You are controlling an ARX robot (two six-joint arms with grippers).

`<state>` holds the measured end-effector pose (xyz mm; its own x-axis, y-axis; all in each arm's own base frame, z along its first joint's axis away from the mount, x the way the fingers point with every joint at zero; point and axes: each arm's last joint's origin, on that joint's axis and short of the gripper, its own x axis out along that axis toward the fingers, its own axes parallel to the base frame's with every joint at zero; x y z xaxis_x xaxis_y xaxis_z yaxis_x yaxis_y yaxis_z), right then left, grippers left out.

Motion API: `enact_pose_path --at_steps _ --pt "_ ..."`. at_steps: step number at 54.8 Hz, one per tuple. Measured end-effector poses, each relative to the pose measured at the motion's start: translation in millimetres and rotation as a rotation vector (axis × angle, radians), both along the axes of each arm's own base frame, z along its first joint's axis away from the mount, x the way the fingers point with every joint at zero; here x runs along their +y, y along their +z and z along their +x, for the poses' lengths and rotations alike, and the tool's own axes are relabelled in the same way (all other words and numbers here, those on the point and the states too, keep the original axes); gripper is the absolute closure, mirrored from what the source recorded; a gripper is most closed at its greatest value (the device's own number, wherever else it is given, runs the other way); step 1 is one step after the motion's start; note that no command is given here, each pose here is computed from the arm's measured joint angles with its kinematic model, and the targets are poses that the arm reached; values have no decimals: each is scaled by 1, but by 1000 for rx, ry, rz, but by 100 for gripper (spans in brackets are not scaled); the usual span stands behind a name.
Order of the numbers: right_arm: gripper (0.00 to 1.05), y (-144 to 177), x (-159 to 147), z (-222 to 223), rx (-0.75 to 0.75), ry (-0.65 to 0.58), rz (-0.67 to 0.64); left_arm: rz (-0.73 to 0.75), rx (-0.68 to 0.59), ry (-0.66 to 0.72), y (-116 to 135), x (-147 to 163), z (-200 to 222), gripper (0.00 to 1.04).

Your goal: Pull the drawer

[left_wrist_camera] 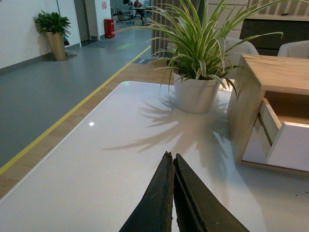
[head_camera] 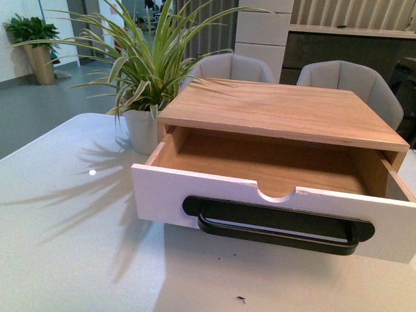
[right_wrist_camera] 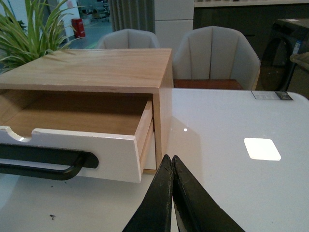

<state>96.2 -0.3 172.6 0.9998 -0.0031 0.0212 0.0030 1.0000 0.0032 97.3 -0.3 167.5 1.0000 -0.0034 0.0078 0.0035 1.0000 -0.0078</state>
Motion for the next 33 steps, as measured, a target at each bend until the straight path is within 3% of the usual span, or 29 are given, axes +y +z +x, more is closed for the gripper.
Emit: enact_pose_path --at_steps 4,7,13,24,31,33 --pt "103 0 0 0 0 0 0 0 0 0 0 0 0 102" --pt "97 0 0 0 0 0 -1 0 0 0 0 0 0 96" --pt "78 0 0 0 0 0 0 0 0 0 0 0 0 77" --pt "29 0 0 0 0 0 -1 0 0 0 0 0 0 27" --pt "9 0 0 0 0 0 0 0 0 0 0 0 0 7" --pt "8 0 0 0 0 0 0 3 0 0 0 0 0 7"
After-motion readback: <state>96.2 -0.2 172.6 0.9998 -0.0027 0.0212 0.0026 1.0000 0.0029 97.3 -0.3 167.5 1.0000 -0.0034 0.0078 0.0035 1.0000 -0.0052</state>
